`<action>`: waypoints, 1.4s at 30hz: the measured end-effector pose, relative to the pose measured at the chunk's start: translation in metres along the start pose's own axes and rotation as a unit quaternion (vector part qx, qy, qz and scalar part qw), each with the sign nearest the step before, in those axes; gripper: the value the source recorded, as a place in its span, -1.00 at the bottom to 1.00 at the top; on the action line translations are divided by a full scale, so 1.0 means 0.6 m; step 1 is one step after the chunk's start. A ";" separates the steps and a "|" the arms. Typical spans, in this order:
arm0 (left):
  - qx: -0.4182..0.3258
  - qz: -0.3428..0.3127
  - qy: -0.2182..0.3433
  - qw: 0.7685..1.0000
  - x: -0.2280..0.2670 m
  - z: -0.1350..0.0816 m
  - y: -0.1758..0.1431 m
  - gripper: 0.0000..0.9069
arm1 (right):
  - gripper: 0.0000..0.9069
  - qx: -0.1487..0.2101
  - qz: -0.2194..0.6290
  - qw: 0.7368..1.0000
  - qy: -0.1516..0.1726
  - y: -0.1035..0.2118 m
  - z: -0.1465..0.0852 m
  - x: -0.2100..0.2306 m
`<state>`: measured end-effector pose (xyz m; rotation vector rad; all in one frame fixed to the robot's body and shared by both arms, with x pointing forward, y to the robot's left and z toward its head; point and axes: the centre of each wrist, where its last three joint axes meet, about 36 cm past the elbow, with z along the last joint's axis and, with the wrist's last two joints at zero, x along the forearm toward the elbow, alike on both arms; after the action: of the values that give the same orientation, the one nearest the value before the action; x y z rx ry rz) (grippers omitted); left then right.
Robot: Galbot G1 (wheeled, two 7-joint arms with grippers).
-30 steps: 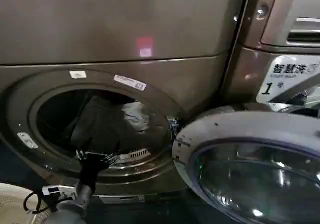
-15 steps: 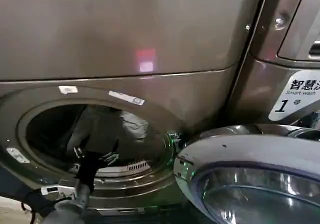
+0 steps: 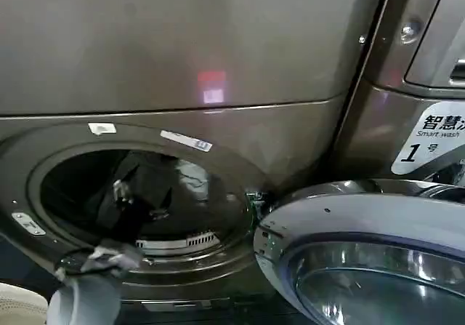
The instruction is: Grasp the clothes from the dryer.
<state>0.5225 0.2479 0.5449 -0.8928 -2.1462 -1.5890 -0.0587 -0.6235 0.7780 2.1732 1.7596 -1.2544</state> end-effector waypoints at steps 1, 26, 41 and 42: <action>-0.002 0.006 0.004 1.000 -0.006 0.002 0.006 1.00 | 1.00 0.001 -0.002 1.000 -0.001 0.001 -0.002 0.000; -0.028 0.133 0.049 0.990 -0.146 0.046 0.088 1.00 | 1.00 0.004 -0.035 0.999 -0.012 0.023 -0.001 0.004; -0.030 0.186 0.062 0.980 -0.208 0.056 0.108 1.00 | 1.00 0.005 -0.045 0.999 -0.010 0.033 -0.001 0.008; -0.031 0.190 0.061 0.979 -0.212 0.056 0.109 1.00 | 1.00 0.005 -0.045 0.999 -0.010 0.032 0.000 0.008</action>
<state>0.6641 0.2546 0.5071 -1.1137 -1.7252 -1.4778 -0.0420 -0.6262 0.7671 2.1015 1.8668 -1.3024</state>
